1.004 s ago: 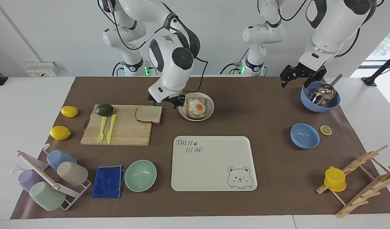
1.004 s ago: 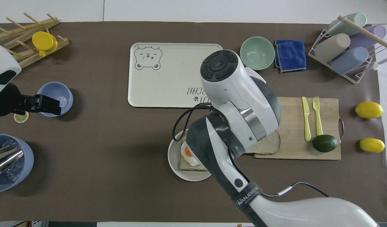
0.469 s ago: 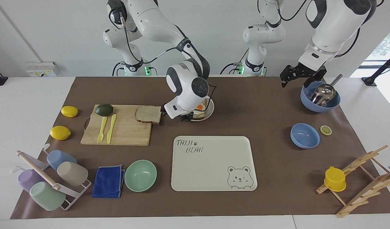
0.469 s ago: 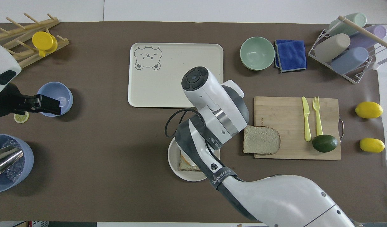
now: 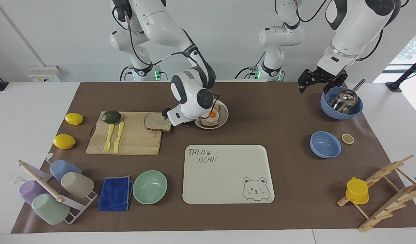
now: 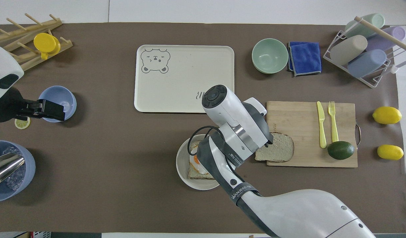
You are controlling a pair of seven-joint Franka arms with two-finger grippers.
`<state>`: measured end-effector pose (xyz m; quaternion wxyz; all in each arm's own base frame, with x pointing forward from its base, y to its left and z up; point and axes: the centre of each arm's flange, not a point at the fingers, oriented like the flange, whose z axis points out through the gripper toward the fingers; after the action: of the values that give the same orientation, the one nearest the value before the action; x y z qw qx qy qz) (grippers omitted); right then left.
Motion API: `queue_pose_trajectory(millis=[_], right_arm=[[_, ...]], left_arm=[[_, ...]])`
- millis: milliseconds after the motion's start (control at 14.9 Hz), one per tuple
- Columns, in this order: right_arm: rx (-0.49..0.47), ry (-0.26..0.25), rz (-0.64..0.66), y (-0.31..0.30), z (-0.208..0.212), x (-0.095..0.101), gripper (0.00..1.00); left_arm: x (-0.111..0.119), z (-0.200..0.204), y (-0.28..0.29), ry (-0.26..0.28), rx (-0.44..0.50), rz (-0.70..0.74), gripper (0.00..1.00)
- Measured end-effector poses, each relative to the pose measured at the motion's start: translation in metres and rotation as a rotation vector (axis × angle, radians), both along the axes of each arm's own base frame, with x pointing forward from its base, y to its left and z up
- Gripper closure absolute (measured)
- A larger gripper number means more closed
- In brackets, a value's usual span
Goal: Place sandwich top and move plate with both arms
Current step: 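Grasp the bread slice with the right gripper and lift it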
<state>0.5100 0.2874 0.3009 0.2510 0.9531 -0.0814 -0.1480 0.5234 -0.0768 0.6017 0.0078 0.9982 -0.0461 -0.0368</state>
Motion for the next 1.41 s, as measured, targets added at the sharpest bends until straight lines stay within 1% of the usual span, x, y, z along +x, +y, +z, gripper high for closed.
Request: queue_pose_trajectory(millis=[134,268,469,536,603,669,736,803,1272,1406], right_arm=[[-0.030,0.006,0.025,-0.007,-0.006,-0.009,0.00],[-0.036,0.016,0.043,-0.008,-0.013,-0.019,0.00],[-0.034,0.028,0.059,-0.010,-0.017,-0.024,0.00],[-0.031,0.033,0.066,-0.011,-0.017,-0.025,0.06],[-0.028,0.039,0.076,-0.011,-0.017,-0.026,0.06],[-0.026,0.044,0.081,-0.011,-0.017,-0.026,0.11],[-0.026,0.046,0.084,-0.012,-0.018,-0.027,0.21],[-0.026,0.048,0.085,-0.012,-0.018,-0.027,0.25],[-0.029,0.062,0.089,-0.016,-0.025,-0.034,0.25],[-0.029,0.063,0.090,-0.017,-0.026,-0.035,0.26]], left_arm=[[0.000,0.000,0.002,0.000,0.000,0.003,0.00],[0.000,0.000,0.002,0.000,0.000,0.004,0.00],[0.000,0.000,0.002,0.001,0.000,0.004,0.00],[0.000,0.000,0.002,0.001,0.000,0.004,0.00],[0.000,0.000,0.002,0.001,0.000,0.005,0.00],[0.000,0.000,0.002,0.001,0.000,0.005,0.00],[0.000,0.000,0.002,0.001,0.000,0.005,0.00],[0.000,0.000,0.003,0.001,0.000,0.005,0.00],[0.001,0.000,0.005,0.001,0.000,0.010,0.00],[0.001,0.000,0.007,0.001,0.000,0.013,0.00]])
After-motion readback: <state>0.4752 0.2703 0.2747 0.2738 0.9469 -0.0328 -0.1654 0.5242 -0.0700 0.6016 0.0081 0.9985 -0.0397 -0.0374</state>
